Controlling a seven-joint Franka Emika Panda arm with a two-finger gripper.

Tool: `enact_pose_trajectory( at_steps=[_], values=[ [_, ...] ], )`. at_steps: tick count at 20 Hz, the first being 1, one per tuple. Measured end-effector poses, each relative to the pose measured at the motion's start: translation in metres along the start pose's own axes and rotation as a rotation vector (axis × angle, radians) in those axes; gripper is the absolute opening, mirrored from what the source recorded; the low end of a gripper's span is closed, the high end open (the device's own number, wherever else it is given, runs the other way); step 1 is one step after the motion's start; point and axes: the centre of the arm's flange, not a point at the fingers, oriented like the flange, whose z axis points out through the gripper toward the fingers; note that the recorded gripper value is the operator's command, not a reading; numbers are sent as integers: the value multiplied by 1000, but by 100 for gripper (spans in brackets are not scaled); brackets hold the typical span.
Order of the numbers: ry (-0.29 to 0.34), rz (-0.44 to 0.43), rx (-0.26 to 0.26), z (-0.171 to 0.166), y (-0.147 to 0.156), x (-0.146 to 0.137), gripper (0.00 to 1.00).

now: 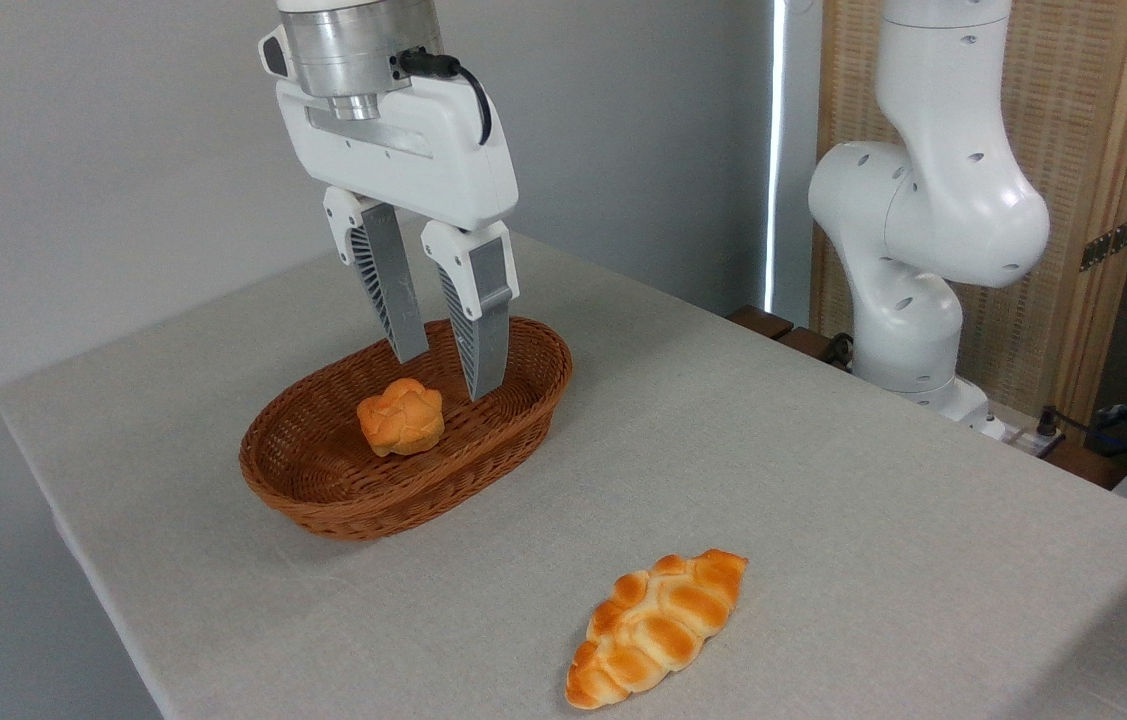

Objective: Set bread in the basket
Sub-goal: 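Move the open gripper from above the basket toward the braided roll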

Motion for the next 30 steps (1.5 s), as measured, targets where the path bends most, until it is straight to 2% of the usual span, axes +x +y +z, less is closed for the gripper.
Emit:
enact_pose_trajectory(
  at_steps=[19,30],
  values=[
    [-6,-16,-5,1,-7,-6,100],
    [-3,-15,-2,-3,-1,-14,100]
  ],
)
